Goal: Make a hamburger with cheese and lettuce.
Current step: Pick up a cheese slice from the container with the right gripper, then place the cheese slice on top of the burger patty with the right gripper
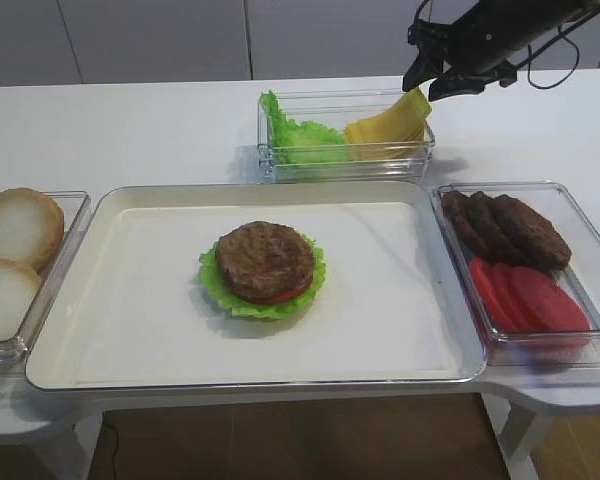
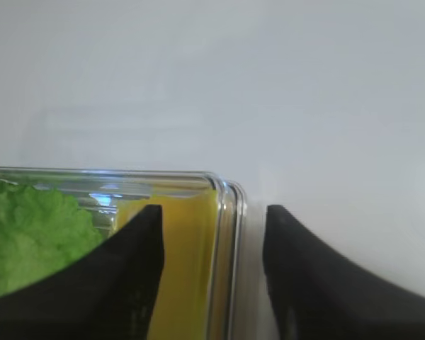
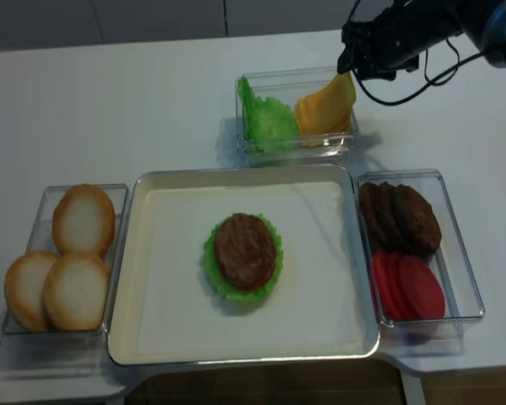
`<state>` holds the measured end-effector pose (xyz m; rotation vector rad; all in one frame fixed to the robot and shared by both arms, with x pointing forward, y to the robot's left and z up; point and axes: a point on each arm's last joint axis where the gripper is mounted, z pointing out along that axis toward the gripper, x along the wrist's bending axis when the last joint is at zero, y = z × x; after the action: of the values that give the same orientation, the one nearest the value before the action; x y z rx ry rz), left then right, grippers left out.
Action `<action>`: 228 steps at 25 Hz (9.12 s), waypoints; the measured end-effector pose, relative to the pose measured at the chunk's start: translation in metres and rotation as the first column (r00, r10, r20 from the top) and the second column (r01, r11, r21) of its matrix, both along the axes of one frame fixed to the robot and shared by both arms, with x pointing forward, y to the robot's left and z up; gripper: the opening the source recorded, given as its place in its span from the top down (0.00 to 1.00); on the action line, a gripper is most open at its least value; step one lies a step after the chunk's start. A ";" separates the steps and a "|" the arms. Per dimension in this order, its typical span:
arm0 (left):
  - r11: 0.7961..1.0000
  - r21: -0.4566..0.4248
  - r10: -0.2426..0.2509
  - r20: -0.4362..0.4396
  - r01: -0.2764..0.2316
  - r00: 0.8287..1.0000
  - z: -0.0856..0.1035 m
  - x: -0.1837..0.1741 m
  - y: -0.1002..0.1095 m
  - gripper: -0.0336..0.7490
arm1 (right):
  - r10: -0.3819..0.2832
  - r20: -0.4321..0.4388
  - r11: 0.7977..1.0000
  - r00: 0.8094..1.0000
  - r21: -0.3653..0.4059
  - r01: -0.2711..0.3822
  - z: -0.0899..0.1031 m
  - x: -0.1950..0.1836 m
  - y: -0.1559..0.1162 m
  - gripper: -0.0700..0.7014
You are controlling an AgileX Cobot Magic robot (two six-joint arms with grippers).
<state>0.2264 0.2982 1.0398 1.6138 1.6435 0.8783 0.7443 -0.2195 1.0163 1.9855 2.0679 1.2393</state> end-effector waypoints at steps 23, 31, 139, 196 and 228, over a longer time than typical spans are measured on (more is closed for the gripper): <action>1.000 0.000 0.000 0.000 0.000 1.000 0.000 0.000 0.000 0.36 | -0.027 0.005 0.999 1.000 0.025 0.027 -0.009 0.006 0.000 0.58; 1.000 0.000 0.000 0.000 0.000 1.000 0.000 0.000 0.000 0.36 | -0.025 0.006 0.999 1.000 0.027 0.025 -0.009 0.006 0.001 0.81; 1.000 0.000 0.000 0.000 0.000 1.000 0.000 0.000 0.000 0.36 | 0.580 -0.042 0.814 0.813 0.024 -0.580 0.075 -0.228 0.158 0.91; 1.000 0.000 0.000 0.000 0.000 1.000 0.000 0.000 0.000 0.36 | 0.626 0.091 0.770 0.774 -0.229 -0.596 0.004 -0.179 0.176 0.91; 1.000 0.000 0.000 0.000 0.000 1.000 0.000 0.000 0.000 0.36 | 0.650 0.060 0.738 0.758 -0.290 -0.610 -0.009 -0.175 0.174 0.64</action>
<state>0.2264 0.2982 1.0398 1.6138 1.6435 0.8783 0.5694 -0.0452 1.0072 1.0432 2.7530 1.0559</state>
